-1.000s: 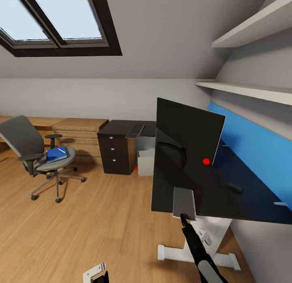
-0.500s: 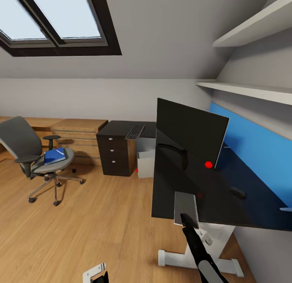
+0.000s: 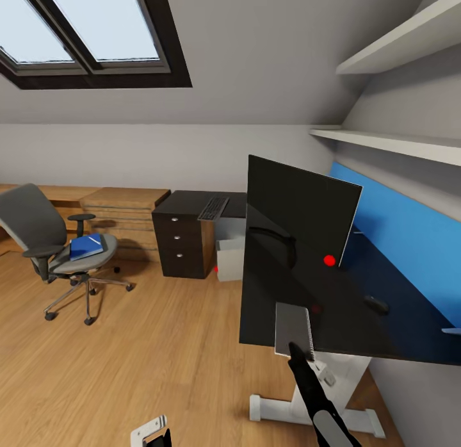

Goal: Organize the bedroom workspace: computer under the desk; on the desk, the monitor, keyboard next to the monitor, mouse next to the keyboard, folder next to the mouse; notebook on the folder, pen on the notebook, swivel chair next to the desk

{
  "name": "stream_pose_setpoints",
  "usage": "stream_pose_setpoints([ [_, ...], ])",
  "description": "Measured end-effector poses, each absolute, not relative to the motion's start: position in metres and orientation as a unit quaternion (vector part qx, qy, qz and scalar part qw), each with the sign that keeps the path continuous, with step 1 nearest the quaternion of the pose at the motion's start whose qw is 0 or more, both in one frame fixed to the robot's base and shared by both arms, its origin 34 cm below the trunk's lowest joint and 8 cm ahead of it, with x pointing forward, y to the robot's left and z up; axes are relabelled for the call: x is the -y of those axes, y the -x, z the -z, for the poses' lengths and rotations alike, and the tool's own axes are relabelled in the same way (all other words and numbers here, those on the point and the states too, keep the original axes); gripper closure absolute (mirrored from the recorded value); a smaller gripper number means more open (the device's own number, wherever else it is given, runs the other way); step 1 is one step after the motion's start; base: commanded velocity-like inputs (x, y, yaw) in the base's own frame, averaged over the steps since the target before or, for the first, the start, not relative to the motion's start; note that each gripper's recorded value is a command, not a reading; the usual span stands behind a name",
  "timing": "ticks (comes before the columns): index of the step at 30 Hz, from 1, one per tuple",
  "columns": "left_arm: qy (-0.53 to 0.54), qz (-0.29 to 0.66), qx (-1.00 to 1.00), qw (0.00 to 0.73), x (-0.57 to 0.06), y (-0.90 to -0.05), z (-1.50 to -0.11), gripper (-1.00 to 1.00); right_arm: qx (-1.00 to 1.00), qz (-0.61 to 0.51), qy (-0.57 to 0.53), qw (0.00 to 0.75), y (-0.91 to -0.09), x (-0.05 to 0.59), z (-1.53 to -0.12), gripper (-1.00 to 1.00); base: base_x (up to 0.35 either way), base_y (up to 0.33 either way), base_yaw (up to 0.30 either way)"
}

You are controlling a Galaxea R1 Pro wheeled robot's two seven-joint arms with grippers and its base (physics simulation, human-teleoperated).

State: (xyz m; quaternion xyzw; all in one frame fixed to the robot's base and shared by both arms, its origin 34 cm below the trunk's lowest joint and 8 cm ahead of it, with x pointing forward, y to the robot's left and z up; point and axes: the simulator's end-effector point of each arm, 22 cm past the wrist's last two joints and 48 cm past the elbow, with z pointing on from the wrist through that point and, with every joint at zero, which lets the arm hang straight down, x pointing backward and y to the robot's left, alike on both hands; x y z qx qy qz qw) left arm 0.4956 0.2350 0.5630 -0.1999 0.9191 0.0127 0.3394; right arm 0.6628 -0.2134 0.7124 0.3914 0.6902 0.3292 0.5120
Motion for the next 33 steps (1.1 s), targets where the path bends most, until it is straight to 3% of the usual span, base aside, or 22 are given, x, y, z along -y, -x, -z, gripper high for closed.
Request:
stream_pose_setpoints([
  [26, 0.201, -0.014, -0.919, 0.339, -0.236, -0.495, -0.579, -1.0, -0.686, -0.331, -0.393, 0.515, -0.665, 0.214, -0.732, 1.0, 0.0, 0.0, 0.0],
  [33, 0.202, -0.014, -0.919, 0.338, -0.236, -0.495, -0.589, -1.0, -0.662, -0.35, -0.378, 0.544, -0.683, 0.212, -0.781, 1.0, 0.0, 0.0, 0.0],
])
